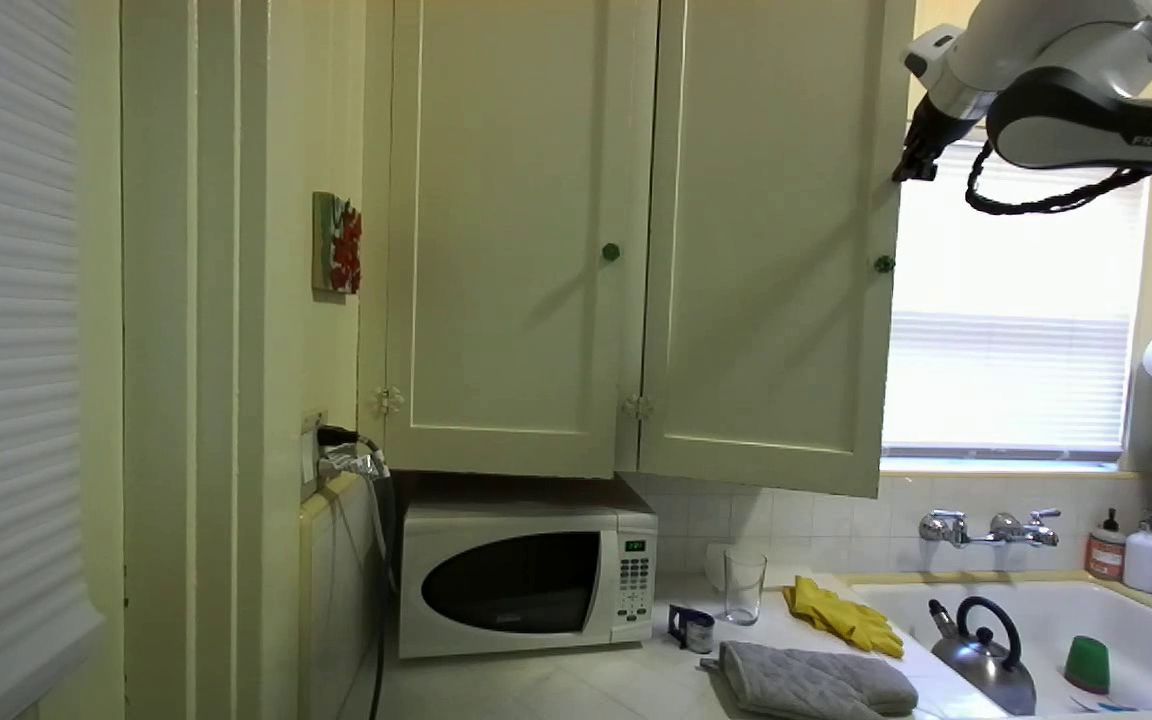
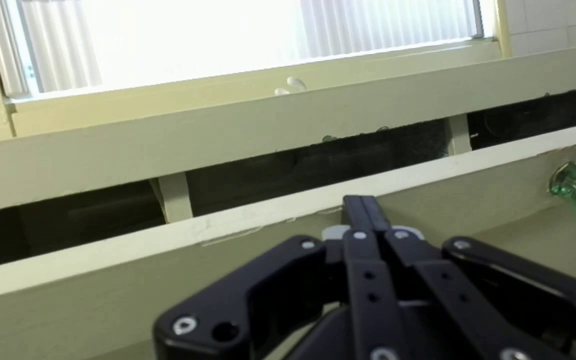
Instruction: Close the open upper cabinet door.
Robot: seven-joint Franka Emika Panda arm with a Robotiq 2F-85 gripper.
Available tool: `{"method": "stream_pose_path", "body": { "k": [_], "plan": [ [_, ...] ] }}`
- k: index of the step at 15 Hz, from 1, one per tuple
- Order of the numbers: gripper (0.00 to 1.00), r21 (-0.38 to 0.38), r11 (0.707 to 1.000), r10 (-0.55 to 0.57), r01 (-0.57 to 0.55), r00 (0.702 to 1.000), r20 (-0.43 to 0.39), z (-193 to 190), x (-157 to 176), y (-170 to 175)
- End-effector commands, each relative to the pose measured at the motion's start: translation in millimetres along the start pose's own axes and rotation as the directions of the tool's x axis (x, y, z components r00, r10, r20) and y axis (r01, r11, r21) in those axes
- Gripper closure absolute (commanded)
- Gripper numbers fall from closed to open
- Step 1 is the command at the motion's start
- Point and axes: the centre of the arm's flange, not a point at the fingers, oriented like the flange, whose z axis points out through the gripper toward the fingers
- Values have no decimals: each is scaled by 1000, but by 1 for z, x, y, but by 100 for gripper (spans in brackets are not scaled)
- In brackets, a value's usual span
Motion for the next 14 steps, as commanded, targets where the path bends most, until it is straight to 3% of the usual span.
{"method": "stream_pose_path", "body": {
  "k": [1,5,14],
  "plan": [
    [100,-55,995,81,-79,996,28,15,-2,-10],
    [100,-97,983,160,-156,986,42,30,-4,-14],
    [100,-126,960,249,-250,968,-28,64,16,-32]
  ]
}}
